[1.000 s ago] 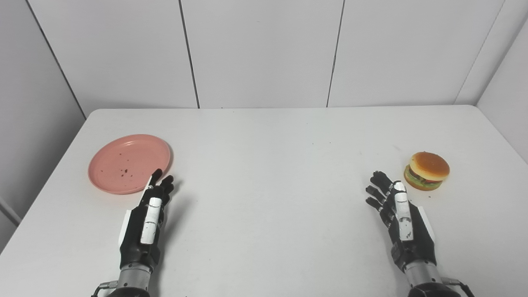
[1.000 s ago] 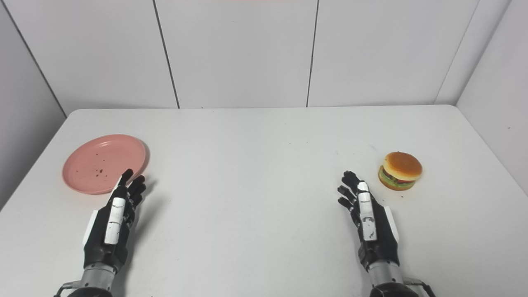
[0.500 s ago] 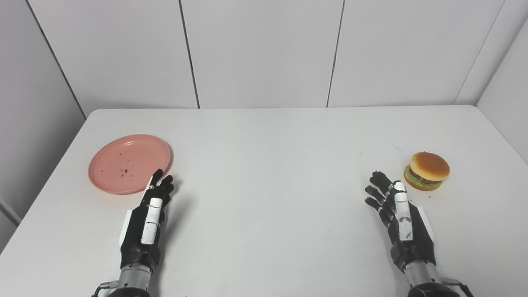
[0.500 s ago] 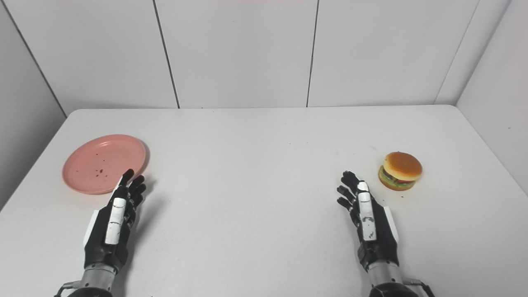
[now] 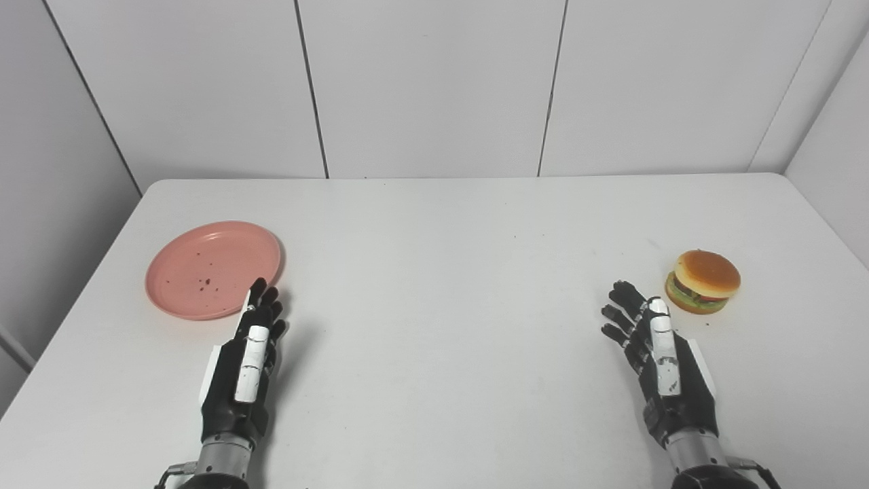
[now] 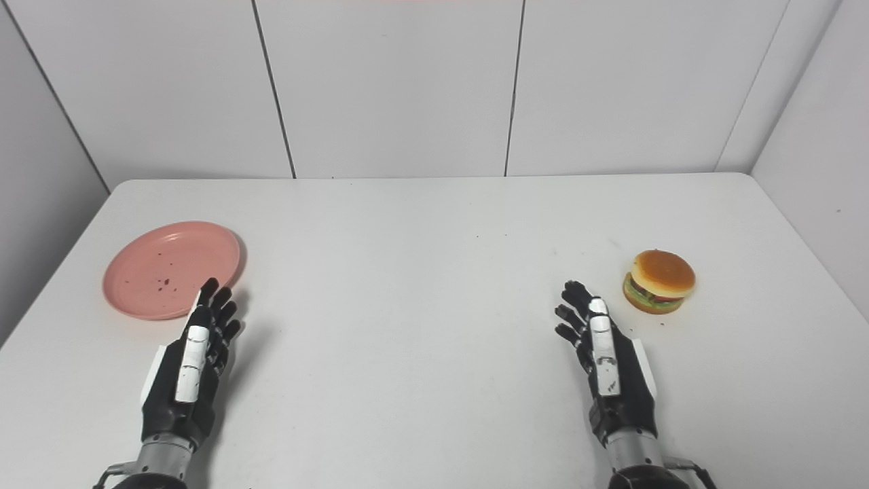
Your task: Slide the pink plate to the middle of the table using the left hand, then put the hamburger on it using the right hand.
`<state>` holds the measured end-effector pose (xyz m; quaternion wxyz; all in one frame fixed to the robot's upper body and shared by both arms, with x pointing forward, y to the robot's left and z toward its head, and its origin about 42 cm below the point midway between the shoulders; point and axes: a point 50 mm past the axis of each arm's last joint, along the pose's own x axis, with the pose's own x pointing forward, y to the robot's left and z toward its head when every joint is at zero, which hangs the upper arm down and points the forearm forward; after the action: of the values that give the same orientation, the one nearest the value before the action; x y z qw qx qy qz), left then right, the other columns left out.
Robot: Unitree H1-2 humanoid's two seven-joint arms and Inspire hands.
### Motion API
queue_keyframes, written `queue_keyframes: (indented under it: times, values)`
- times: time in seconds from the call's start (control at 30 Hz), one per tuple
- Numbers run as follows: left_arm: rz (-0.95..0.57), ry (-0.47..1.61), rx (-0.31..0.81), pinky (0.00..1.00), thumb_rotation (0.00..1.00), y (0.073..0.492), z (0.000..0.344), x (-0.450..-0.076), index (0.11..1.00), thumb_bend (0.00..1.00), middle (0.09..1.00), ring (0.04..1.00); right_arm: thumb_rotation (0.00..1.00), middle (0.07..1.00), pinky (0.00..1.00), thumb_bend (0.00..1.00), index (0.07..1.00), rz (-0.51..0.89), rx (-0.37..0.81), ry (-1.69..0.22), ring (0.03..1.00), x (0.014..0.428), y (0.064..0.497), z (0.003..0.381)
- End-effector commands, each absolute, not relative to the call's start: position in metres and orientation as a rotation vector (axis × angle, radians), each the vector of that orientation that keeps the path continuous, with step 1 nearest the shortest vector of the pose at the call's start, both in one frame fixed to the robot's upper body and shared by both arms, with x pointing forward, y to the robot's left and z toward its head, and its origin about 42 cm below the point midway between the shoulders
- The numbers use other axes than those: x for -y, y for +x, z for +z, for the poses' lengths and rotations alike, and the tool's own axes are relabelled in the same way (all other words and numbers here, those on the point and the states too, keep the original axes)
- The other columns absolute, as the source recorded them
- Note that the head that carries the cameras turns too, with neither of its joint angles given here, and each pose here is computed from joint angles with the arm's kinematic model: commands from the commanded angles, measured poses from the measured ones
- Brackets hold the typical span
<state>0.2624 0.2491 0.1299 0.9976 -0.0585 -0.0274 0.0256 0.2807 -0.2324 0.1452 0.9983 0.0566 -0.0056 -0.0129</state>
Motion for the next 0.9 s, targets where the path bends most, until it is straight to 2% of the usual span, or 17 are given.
queue_keyframes:
  times: [0.0,0.47,0.7,0.87]
  values:
    - [0.039,-0.120,0.127,1.00,0.85,0.265,0.142,-0.247,1.000,0.80,1.000,1.000,1.00,0.883,0.86,0.82,0.843,-0.011,0.073,0.109,0.863,0.231,0.285,0.161]
    - [0.057,-0.078,0.107,1.00,0.86,0.269,0.124,-0.241,0.994,0.81,1.000,0.986,1.00,0.891,0.87,0.79,0.855,-0.004,0.068,0.097,0.871,0.237,0.291,0.144]
    - [0.054,-0.074,0.100,1.00,0.86,0.270,0.114,-0.227,0.991,0.77,1.000,0.998,1.00,0.896,0.88,0.84,0.855,-0.001,0.068,0.111,0.874,0.252,0.295,0.128]
    - [0.055,-0.072,0.098,1.00,0.86,0.272,0.106,-0.217,1.000,0.76,1.000,1.000,1.00,0.908,0.89,0.81,0.863,0.007,0.071,0.108,0.886,0.263,0.295,0.117]
